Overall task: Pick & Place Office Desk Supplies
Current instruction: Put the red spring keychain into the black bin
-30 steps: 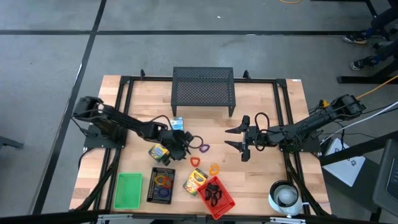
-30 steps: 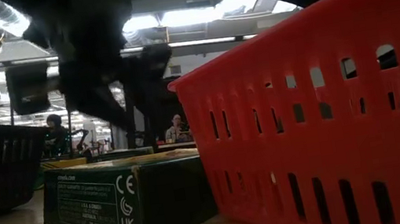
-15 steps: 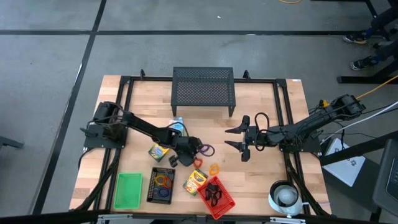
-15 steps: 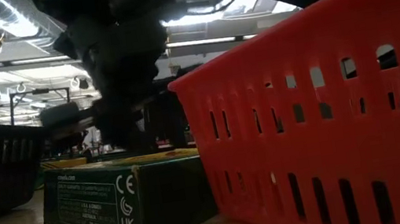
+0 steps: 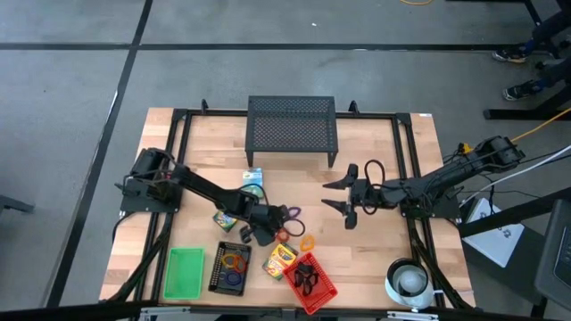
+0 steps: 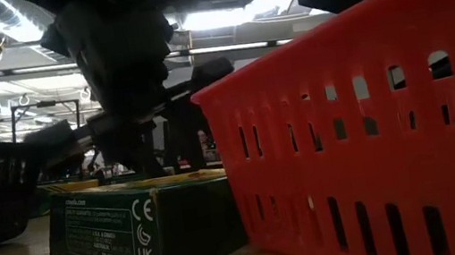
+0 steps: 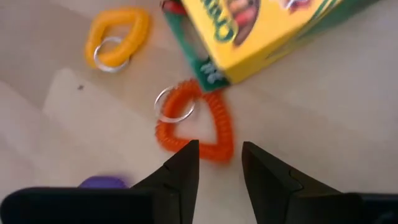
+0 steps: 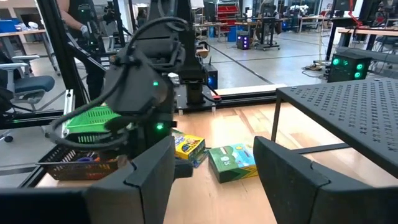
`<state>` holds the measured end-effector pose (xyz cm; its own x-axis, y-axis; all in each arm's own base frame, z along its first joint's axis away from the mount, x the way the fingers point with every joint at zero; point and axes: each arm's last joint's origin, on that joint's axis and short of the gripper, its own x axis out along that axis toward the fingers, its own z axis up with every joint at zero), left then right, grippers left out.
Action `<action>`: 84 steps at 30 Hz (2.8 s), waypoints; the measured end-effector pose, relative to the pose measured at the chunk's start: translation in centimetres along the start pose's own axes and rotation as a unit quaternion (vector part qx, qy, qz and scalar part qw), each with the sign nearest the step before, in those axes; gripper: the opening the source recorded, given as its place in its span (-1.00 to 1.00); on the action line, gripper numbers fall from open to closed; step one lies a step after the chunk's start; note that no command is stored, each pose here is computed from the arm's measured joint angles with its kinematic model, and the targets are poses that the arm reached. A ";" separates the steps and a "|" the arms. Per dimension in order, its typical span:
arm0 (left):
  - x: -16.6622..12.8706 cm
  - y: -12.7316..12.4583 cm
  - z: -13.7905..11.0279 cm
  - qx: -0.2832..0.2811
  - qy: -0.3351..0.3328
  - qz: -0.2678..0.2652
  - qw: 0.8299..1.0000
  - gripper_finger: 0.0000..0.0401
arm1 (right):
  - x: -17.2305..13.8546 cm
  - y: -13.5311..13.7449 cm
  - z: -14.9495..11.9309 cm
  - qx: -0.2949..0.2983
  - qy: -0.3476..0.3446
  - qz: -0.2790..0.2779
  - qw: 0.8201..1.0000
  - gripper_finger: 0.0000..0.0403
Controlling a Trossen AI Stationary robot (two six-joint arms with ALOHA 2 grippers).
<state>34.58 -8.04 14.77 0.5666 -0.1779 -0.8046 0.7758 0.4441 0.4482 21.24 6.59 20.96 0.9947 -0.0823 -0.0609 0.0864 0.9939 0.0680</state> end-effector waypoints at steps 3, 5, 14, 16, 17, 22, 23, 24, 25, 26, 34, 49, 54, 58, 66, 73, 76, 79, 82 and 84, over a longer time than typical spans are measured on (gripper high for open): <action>0.0 -0.1 0.3 0.021 0.014 0.018 1.000 -0.40 | 0.1 -0.2 0.0 0.000 0.000 -0.004 1.000 0.09; 0.0 -0.1 0.3 0.023 0.011 0.014 1.000 -0.40 | 0.1 -0.2 0.0 0.000 0.001 -0.006 1.000 0.09; 0.0 -0.5 0.9 0.041 -0.025 -0.010 0.999 -0.40 | 0.1 -0.3 0.0 0.009 0.001 -0.007 1.000 0.09; 0.2 -0.6 0.8 0.049 -0.026 -0.015 0.998 -0.40 | 0.1 -0.3 0.0 0.009 0.001 -0.007 1.000 0.09; 0.4 -0.6 0.7 0.051 -0.027 -0.017 0.998 -0.40 | 0.1 -0.3 0.0 0.009 0.001 -0.007 1.000 0.09; 0.6 -0.2 0.2 0.042 -0.035 -0.022 0.998 -0.40 | 0.1 -0.3 0.0 0.013 0.001 -0.007 1.000 0.09; 0.6 -0.1 0.0 0.038 -0.035 -0.022 0.998 -0.40 | 0.1 -0.3 0.0 0.013 0.001 -0.007 1.000 0.09; 0.6 0.0 -0.1 0.034 -0.036 -0.023 0.999 -0.40 | 0.1 -0.3 0.0 0.013 0.001 -0.007 1.000 0.09; 0.6 0.1 -0.3 0.029 -0.038 -0.024 0.999 -0.40 | 0.1 -0.3 0.0 0.013 0.001 -0.008 1.000 0.09; 0.6 0.3 -0.5 0.024 -0.040 -0.025 0.999 -0.40 | 0.1 -0.3 0.0 0.013 0.001 -0.007 1.000 0.09; 0.5 1.2 -1.8 -0.004 -0.030 -0.014 0.999 -0.40 | 0.1 -0.3 0.0 0.014 0.001 -0.007 1.000 0.09; 1.6 0.4 -2.1 -0.018 -0.035 -0.060 0.997 -0.63 | 0.1 -0.3 0.0 0.016 0.000 -0.007 1.000 0.09; 1.5 0.4 -2.6 -0.044 -0.024 -0.067 0.997 -0.86 | 0.1 -0.3 0.0 0.017 0.000 -0.007 1.000 0.09; 1.5 0.3 -2.9 -0.062 -0.014 -0.075 0.995 -0.96 | 0.1 -0.3 0.0 0.017 0.000 -0.007 1.000 0.09; -0.3 0.7 -2.7 -0.075 0.001 -0.059 0.995 -0.97 | 0.1 -0.3 0.0 0.017 0.000 -0.007 1.000 0.09; -5.4 0.8 -2.4 -0.108 0.035 -0.062 0.992 -0.98 | 0.1 -0.3 0.0 0.017 0.001 -0.007 1.000 0.09; -7.9 0.8 -2.2 -0.137 0.020 -0.069 0.988 -0.98 | 0.1 -0.3 0.0 0.017 0.000 -0.007 1.000 0.09; -10.7 0.5 -2.1 -0.161 -0.019 -0.099 0.982 -0.98 | 0.1 -0.3 0.0 0.020 0.000 -0.007 1.000 0.09; -13.0 0.0 -1.6 -0.188 -0.081 -0.142 0.968 -0.98 | 0.1 -0.3 0.0 0.021 0.001 -0.007 1.000 0.09; -14.6 -0.3 -0.9 -0.200 -0.123 -0.157 0.959 -0.98 | 0.1 -0.3 0.0 0.021 0.001 -0.006 1.000 0.09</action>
<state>25.83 -4.82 26.00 0.4097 -0.5375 -0.7370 0.7780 0.6278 -0.0254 21.34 6.28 20.93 0.9936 -0.0937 -0.0637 0.1002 0.9890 0.1087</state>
